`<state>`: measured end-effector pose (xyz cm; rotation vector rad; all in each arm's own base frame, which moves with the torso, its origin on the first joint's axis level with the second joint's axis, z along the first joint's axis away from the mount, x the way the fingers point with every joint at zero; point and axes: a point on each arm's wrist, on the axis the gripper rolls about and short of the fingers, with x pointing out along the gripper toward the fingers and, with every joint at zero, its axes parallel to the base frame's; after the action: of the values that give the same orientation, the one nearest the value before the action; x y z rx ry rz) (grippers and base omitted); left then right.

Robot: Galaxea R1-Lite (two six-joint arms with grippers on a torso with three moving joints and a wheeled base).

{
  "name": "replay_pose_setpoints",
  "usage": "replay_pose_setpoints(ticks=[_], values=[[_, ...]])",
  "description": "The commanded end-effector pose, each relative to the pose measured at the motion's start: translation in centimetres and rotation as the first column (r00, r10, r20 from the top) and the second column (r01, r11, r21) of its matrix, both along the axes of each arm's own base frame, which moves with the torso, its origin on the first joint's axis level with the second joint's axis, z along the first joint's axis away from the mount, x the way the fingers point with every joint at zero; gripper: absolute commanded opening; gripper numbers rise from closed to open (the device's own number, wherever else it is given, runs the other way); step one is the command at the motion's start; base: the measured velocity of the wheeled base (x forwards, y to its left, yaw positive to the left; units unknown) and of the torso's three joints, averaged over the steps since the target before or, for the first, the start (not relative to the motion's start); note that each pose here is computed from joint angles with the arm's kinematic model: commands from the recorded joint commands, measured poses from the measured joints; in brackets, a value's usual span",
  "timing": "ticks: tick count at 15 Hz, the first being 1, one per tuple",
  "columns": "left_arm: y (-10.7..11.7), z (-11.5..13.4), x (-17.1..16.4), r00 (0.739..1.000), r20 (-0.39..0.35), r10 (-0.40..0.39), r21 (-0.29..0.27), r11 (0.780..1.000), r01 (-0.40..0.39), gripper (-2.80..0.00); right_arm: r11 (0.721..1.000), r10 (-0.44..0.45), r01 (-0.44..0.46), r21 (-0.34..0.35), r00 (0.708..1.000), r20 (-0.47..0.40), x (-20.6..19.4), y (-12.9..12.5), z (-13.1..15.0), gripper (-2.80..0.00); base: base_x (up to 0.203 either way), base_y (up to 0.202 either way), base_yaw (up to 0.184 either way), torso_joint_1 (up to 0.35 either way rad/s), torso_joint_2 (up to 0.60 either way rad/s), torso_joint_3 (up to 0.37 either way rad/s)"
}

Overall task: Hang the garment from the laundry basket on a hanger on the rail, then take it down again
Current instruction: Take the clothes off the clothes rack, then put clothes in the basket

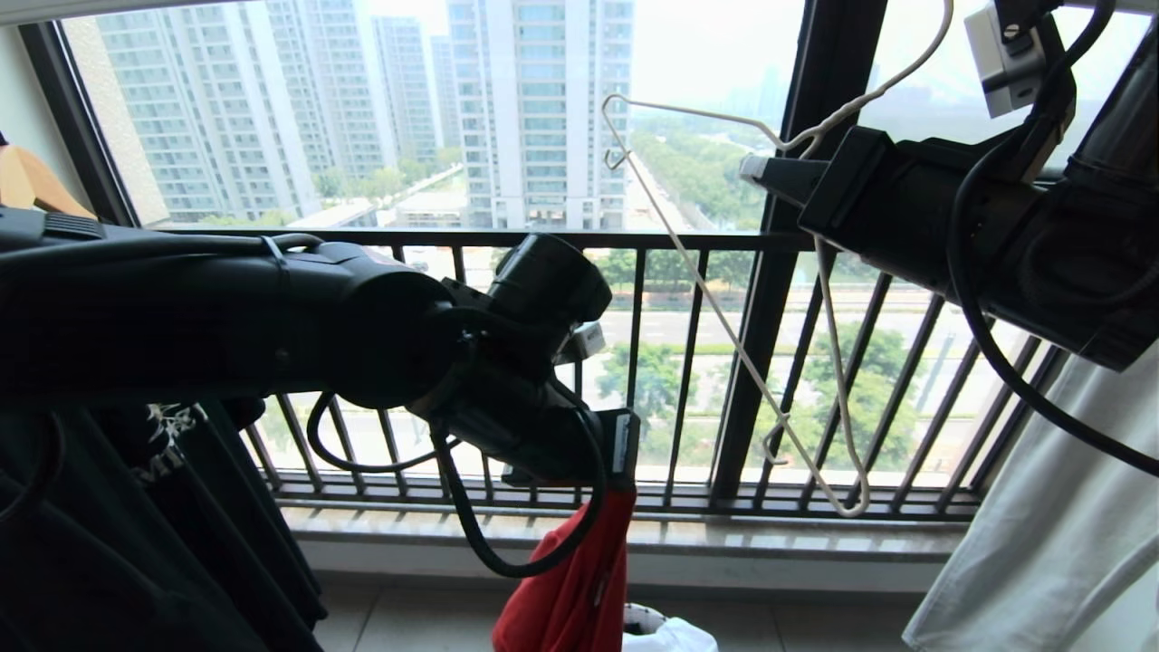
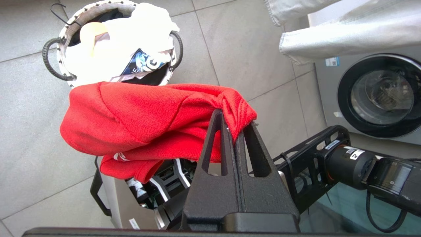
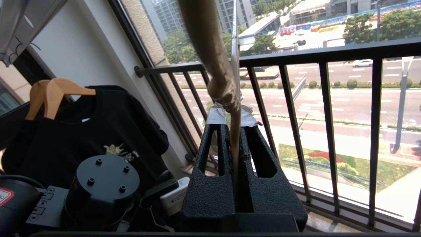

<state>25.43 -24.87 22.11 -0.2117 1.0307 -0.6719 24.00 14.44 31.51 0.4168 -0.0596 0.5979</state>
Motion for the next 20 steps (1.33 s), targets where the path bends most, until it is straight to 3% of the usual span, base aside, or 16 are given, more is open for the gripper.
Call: replay_pose_setpoints(ticks=[1,10,20], values=[[-0.4,-0.8,0.9,0.999,-0.001,0.035,-0.042,0.998,-0.035,-2.8,1.0,-0.004,0.004,-0.003,1.0,-0.005,0.3,0.1,-0.2,-2.8,0.0,0.0,0.0,0.0,0.0,0.0],[-1.0,-4.3,3.9,0.997,-0.007,0.082,-0.016,0.996,-0.082,-2.8,0.999,-0.037,0.038,-0.029,0.999,0.006,0.8,-0.6,-0.4,-2.8,0.0,0.0,0.0,0.0,0.0,0.0],[-1.7,-10.5,7.4,0.992,-0.043,0.122,0.091,0.989,-0.117,-2.8,0.999,-0.037,0.038,-0.019,0.999,0.019,0.4,-0.9,0.1,-2.8,0.0,0.0,0.0,0.0,0.0,0.0]])
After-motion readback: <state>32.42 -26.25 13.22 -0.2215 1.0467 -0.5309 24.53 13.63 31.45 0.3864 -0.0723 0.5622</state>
